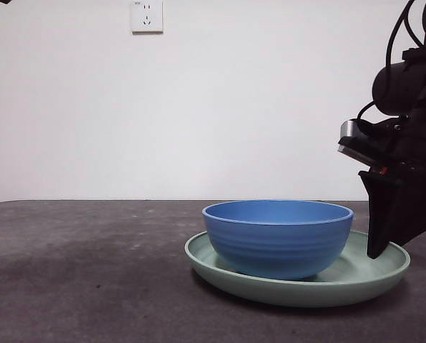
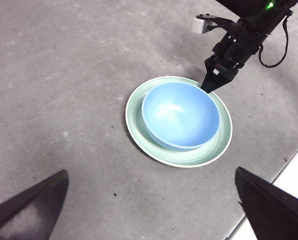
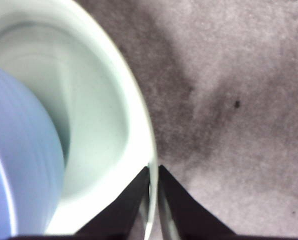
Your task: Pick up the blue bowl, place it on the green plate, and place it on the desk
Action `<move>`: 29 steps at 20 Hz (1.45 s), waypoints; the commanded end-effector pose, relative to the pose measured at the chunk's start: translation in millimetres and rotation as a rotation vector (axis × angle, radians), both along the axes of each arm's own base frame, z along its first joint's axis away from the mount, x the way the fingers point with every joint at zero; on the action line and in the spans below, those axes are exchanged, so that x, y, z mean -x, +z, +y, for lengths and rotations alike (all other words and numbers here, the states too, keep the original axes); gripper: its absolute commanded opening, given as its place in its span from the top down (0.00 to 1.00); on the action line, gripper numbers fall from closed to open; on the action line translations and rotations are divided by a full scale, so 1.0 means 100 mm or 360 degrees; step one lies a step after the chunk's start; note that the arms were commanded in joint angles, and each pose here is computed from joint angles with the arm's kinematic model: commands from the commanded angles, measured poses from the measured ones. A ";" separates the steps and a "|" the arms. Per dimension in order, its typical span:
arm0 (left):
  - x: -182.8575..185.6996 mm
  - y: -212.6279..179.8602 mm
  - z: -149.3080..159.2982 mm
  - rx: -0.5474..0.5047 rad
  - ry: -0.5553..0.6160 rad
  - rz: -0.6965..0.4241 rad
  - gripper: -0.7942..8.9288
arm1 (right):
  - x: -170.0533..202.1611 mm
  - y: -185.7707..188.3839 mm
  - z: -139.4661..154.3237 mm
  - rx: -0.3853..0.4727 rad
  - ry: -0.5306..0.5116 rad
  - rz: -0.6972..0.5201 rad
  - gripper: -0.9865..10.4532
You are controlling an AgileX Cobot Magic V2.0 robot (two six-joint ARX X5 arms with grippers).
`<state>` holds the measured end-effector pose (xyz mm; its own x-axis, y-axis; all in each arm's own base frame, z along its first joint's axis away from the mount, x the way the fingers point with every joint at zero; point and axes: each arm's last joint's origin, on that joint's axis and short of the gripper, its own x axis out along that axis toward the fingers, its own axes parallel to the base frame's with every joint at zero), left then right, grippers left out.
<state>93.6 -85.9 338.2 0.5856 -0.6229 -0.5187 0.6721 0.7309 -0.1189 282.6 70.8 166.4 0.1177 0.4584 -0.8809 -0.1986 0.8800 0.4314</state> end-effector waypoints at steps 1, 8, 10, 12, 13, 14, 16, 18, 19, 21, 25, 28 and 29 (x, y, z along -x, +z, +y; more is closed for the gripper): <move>0.00 0.03 -0.02 0.0021 -0.0018 -0.0015 0.37 | -0.04 -0.01 0.02 -0.0045 0.0004 0.0021 0.90; 0.00 0.03 -0.02 0.0020 -0.0018 -0.0015 0.37 | -0.09 0.10 0.04 -0.0122 -0.0016 0.0027 0.90; 0.00 0.03 -0.02 0.0021 -0.0018 -0.0015 0.37 | -0.13 0.18 0.06 -0.0152 -0.0015 0.0025 0.90; 0.00 0.03 -0.02 0.0021 -0.0018 -0.0015 0.37 | -0.15 0.26 0.10 -0.0184 -0.0005 0.0022 0.90; 0.00 0.03 -0.02 0.0021 -0.0018 -0.0016 0.37 | -0.17 0.30 0.13 -0.0206 -0.0008 0.0017 0.90; 0.00 0.03 -0.02 0.0021 -0.0018 -0.0015 0.37 | -0.19 0.34 0.17 -0.0219 -0.0006 0.0006 0.90; 0.00 0.03 -0.02 0.0021 -0.0018 -0.0015 0.37 | -0.20 0.40 0.27 -0.0238 0.0008 -0.0018 0.90; 0.00 0.03 -0.02 0.0021 -0.0018 -0.0015 0.37 | -0.20 0.42 0.37 -0.0255 0.0026 -0.0036 0.90; 0.00 0.03 -0.02 0.0021 -0.0018 -0.0015 0.37 | -0.19 0.42 0.43 -0.0263 0.0030 -0.0034 0.90; 0.00 0.03 -0.02 0.0021 -0.0018 -0.0015 0.37 | -0.17 0.42 0.55 -0.0281 0.0055 -0.0043 0.90; 0.00 0.03 -0.02 0.0021 -0.0018 -0.0015 0.37 | -0.15 0.45 0.74 -0.0326 0.0082 -0.0090 0.90; 0.00 0.03 -0.02 0.0021 -0.0018 -0.0015 0.37 | -0.16 0.41 0.80 -0.0340 0.0072 -0.0074 0.90; 0.00 0.03 -0.02 0.0021 -0.0018 -0.0015 0.37 | -0.16 0.38 0.82 -0.0335 0.0072 -0.0059 0.90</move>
